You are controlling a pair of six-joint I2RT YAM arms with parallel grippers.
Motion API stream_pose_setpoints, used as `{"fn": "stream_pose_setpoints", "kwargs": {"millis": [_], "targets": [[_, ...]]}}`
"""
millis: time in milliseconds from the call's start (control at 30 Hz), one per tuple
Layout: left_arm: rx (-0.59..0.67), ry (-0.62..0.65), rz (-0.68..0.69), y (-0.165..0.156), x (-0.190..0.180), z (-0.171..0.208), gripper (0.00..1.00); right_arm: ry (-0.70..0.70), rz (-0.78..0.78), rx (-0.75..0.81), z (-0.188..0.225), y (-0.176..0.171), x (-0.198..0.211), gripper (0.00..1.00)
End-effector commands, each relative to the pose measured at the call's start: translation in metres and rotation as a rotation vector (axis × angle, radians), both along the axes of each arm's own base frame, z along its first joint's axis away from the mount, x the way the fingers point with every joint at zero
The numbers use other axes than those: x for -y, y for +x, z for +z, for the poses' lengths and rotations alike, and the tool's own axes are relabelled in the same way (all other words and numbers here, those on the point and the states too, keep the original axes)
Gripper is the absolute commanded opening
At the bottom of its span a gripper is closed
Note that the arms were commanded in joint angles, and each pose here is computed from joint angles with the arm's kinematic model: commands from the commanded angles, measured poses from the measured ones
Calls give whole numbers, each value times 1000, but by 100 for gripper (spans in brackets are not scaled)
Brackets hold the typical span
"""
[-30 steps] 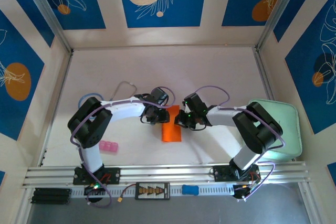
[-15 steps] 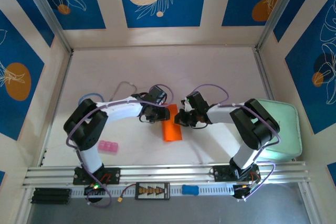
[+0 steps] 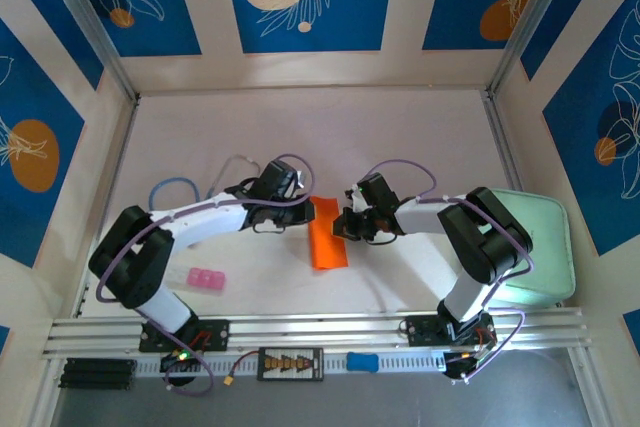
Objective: Fold a paper plane with a square sheet of paper (pick it up from the middle)
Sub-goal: Hold the square sheet of paper at the center of the table, then first fold the square sheet of paper in half at the center of the table.
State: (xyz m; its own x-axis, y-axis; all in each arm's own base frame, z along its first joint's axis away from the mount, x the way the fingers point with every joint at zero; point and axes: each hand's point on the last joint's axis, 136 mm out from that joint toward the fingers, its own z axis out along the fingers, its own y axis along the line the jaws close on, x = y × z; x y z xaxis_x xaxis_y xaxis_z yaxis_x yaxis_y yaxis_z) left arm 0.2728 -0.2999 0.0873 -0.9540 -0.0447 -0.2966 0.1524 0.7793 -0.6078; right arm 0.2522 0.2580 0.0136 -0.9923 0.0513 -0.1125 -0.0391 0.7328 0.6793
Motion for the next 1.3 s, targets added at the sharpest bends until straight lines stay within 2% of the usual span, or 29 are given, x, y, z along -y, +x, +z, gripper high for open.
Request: {"fn": "stream_pose_setpoints", "kwargs": {"millis": [0, 467, 767, 1100, 1267], "targets": [[24, -154, -92, 0, 26, 16, 0, -128, -20, -94, -28, -19, 25, 0], [-87, -238, -102, -7, 25, -21, 0, -139, -25, -107, -31, -20, 27, 0], [-126, -180, -77, -13, 7, -48, 0, -143, -28, -115, -32, -21, 27, 0], [-186, -85, -44, -33, -27, -96, 0, -161, -44, -125, -37, -24, 29, 0], [-160, -109, -37, -27, -24, -75, 0, -163, -52, -116, -34, -23, 30, 0]]}}
